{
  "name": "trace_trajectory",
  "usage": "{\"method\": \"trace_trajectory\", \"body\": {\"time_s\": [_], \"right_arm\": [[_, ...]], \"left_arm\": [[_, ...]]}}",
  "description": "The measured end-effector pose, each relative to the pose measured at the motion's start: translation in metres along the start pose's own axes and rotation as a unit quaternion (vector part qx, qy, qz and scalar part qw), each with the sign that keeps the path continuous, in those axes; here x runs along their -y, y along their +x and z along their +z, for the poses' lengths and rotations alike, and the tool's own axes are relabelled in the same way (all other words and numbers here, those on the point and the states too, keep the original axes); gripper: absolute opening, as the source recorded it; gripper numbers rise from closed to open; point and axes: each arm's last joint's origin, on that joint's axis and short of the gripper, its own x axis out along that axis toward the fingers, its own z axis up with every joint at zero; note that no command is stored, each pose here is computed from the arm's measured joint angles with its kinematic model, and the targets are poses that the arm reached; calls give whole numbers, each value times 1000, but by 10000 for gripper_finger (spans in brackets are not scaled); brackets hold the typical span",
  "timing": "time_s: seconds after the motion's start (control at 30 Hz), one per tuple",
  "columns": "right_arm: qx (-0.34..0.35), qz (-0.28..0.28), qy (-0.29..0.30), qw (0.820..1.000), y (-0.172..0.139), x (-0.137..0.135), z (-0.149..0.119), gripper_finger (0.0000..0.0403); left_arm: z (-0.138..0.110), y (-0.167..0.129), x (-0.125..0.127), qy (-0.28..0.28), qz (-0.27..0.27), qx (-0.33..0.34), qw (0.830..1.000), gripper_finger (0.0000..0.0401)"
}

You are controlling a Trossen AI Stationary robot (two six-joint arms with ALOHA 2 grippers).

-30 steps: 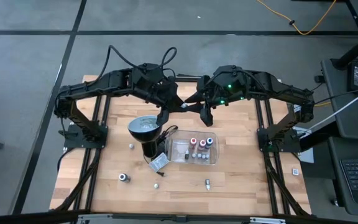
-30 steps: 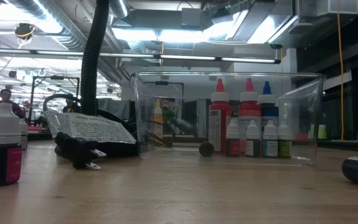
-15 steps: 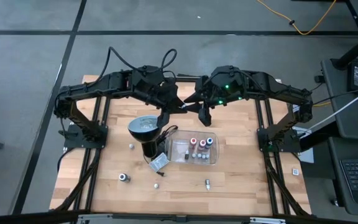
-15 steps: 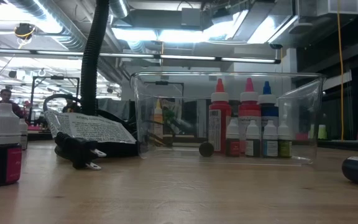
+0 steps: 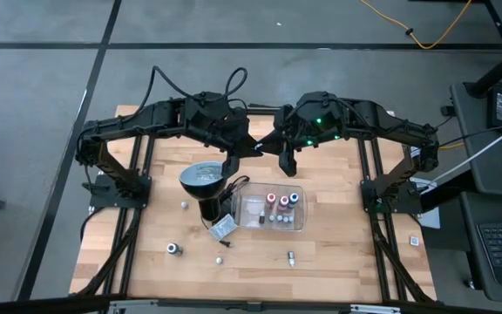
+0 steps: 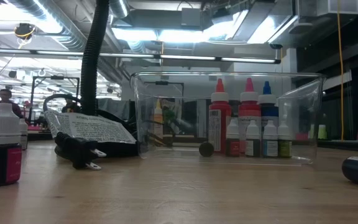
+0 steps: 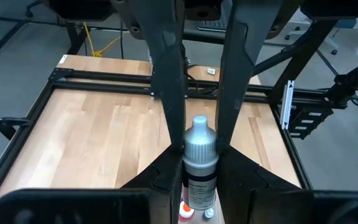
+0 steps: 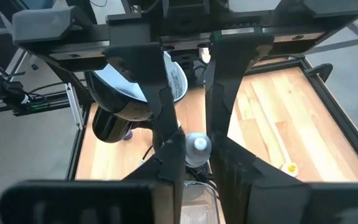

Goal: Pick & Place food coloring
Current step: Put the small black food coloring bottle into the transparent bin

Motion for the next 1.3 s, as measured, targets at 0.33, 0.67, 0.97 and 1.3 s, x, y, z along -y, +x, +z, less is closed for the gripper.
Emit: {"method": "trace_trajectory", "body": {"time_s": [0.33,0.67,0.97,1.3], "right_arm": [[0,0,-7,1000,0,0,0,53],[0,2,-3,1000,-8,-1,0,49],[-26,0,11,1000,-24,-1,-7,49],[-132,-40,2,990,-8,-16,-31,50]], "left_arm": [[0,0,0,0,5,0,1000,73],[2,-3,-2,-3,2,10,1000,133],[5,-15,-17,-25,12,20,999,230],[19,-57,-50,-56,57,108,991,259]]}}
